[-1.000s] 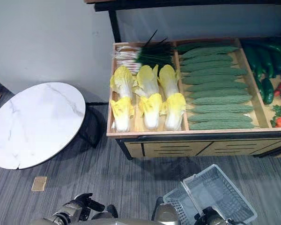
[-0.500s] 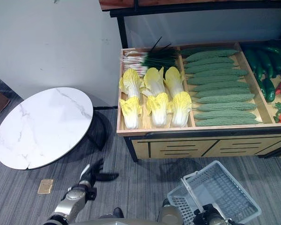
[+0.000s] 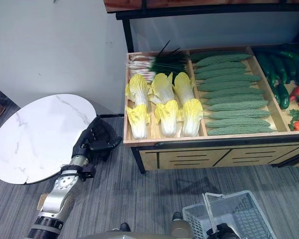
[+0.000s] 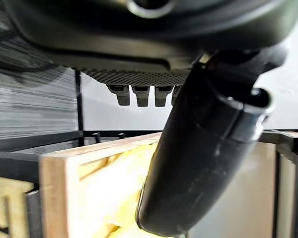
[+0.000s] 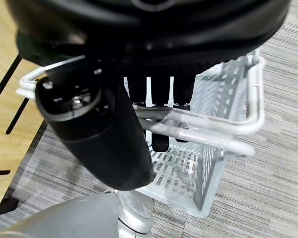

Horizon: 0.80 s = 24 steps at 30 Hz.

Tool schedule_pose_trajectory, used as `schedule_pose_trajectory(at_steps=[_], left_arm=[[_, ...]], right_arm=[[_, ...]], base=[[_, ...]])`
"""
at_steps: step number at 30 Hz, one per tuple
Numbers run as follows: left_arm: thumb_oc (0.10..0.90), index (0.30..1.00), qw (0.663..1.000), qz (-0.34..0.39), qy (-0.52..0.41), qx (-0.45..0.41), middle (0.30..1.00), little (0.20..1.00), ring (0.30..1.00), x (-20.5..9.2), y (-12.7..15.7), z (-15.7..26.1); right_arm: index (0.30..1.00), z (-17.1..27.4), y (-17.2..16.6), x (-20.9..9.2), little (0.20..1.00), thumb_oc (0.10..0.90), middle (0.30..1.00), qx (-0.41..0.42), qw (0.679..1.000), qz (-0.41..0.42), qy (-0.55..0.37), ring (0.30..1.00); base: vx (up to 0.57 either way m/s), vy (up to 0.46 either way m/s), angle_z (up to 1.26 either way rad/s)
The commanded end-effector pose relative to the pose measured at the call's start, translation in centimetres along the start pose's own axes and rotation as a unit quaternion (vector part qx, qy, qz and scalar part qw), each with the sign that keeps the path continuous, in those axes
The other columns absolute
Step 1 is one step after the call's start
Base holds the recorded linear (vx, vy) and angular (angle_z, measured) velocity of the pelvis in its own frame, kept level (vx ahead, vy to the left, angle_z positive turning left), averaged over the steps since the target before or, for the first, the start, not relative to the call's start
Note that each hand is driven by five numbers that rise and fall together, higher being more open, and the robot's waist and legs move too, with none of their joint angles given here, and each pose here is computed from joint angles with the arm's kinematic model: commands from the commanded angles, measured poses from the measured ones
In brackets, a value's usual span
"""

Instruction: Get the vegetables into the basket

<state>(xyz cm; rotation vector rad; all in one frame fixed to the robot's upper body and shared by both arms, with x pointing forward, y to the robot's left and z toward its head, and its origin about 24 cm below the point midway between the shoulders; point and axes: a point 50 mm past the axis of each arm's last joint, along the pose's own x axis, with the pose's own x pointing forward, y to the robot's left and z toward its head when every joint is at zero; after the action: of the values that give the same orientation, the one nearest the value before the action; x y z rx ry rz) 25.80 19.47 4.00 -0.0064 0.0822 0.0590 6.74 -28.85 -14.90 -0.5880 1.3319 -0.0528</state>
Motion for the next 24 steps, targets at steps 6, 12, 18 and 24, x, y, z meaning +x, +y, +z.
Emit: schedule_pose_trajectory(at_steps=[6, 12, 18, 24], left_arm=[[0.9, 1.0, 0.941, -0.044, -0.262, 0.209, 1.0, 1.0, 1.0, 5.3, -2.3, 13.9], [0.9, 1.0, 0.789, 0.02, -0.343, 0.51, 1.0, 1.0, 1.0, 7.1, -1.1, 20.9], [0.9, 1.0, 0.667, 0.026, -0.352, 0.656, 1.0, 1.0, 1.0, 8.1, -1.1, 23.4], [0.9, 1.0, 0.566, 0.004, -0.332, 0.755, 1.0, 1.0, 1.0, 9.3, -1.7, 23.0]], right_arm=[[0.3, 2.4, 0.8, 0.1, 0.3, 0.4, 0.3, -0.054, 0.998, 0.014, -0.036, 0.3], [0.3, 2.2, 0.1, 0.1, 0.3, 0.4, 0.3, -0.071, 0.996, 0.002, -0.047, 0.3], [0.3, 1.5, -0.2, 0.0, 0.3, 0.4, 0.3, -0.08, 0.995, -0.009, -0.052, 0.3], [0.3, 2.3, -1.2, 0.0, 0.3, 0.4, 0.3, -0.089, 0.993, -0.031, -0.073, 0.3]], base=[[0.01, -0.012, -0.08], [0.01, -0.001, -0.22], [0.02, 0.03, -0.14], [-0.01, 0.048, -0.12]])
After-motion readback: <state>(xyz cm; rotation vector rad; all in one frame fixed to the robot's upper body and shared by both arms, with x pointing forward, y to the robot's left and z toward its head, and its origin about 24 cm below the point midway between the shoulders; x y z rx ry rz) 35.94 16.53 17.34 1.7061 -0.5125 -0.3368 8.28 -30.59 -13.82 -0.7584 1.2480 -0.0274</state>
